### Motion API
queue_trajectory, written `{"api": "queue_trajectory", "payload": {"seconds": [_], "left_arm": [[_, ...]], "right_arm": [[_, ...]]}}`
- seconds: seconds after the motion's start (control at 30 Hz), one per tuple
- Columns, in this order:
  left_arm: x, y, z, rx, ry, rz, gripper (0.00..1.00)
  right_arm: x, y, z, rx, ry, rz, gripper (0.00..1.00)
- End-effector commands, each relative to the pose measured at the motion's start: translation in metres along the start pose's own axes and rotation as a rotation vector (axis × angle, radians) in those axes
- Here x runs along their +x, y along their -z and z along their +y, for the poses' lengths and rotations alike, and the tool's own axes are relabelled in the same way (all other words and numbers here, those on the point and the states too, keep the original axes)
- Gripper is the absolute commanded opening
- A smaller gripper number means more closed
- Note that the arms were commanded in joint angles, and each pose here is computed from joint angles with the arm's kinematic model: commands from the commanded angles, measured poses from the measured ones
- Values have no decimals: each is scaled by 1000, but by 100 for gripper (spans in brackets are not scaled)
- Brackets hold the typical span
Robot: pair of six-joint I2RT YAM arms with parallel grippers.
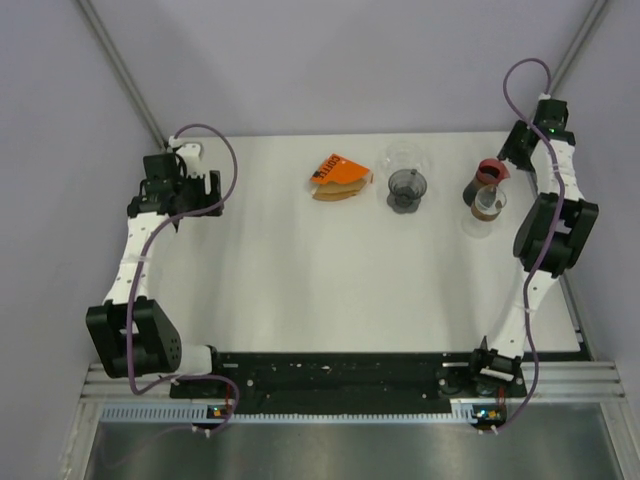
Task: Place the coffee filter in the dripper
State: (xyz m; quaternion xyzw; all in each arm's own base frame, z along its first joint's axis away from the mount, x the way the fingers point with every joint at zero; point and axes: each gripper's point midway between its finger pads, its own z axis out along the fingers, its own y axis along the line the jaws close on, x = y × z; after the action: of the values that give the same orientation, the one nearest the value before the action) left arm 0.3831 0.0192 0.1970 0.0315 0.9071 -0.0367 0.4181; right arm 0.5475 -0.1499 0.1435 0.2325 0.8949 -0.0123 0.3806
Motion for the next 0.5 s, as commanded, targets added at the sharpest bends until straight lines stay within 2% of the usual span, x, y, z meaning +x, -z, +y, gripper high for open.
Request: {"api": "queue_trajectory", "payload": {"seconds": [0.0,0.1,0.3,0.47], "left_arm": [[-7,10,1,-9,-23,-42,82],[-6,9,0,-7,-21,-39,82],[-5,8,-1,-1,-23,-36,82],[-4,7,0,-2,-21,-30,82]], "right_arm": [[2,-1,13,-92,30,46,49],[9,-3,14,-108,40,64,40],[-6,16,13,-98,82,22,45],[-39,66,20,-127,136,-76,50]]}}
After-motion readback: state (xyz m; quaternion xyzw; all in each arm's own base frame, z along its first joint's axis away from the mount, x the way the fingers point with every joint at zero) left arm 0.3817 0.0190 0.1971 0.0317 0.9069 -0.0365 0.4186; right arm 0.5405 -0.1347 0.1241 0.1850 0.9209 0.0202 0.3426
